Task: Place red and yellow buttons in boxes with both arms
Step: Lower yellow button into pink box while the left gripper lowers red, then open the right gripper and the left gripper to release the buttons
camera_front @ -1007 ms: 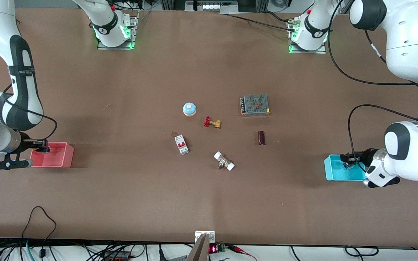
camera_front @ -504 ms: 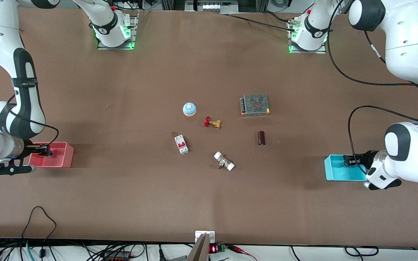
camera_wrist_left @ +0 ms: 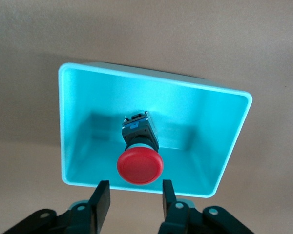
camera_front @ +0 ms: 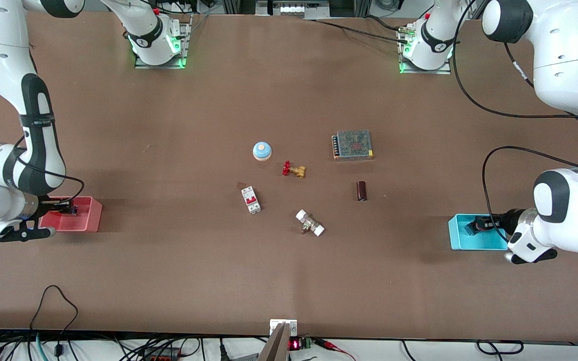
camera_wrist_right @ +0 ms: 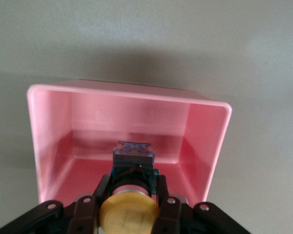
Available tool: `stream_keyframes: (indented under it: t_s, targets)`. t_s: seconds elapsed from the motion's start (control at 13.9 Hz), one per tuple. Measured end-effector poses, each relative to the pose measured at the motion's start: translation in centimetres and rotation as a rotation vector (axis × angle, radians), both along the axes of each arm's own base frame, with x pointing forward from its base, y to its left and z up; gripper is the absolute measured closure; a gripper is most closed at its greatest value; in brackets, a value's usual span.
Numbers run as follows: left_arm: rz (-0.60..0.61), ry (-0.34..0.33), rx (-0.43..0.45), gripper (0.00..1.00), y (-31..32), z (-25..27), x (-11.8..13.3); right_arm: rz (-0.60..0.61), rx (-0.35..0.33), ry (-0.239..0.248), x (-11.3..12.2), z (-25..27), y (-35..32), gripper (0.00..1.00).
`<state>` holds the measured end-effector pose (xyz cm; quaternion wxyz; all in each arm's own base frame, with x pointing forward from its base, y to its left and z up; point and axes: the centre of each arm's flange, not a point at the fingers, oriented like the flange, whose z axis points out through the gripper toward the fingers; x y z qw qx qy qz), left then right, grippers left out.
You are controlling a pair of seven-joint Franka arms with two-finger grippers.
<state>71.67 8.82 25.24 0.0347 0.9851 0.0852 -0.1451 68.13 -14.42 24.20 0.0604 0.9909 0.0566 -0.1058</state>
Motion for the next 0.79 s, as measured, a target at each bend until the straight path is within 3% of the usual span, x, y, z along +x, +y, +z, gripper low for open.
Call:
stream_keyframes:
  t_s: [0.14, 0.43, 0.5, 0.79]
  targets:
    - [-0.003, -0.031, 0.004, 0.40, 0.0, 1.3, 0.7, 0.005, -0.001, 0.002, 0.0, -1.2, 0.0, 0.59]
    - [-0.041, -0.101, 0.016, 0.03, -2.3, 5.1, 2.1, 0.011, 0.001, -0.005, 0.2, -2.4, 0.2, 0.59]
    - [-0.059, -0.122, 0.029, 0.00, -3.5, 6.6, 2.3, 0.012, 0.001, -0.009, 0.3, -2.4, 0.2, 0.59]
    - [-0.098, -0.197, 0.053, 0.00, -7.1, 15.3, 1.4, 0.010, 0.005, -0.040, 1.0, -1.1, 0.3, 0.25]
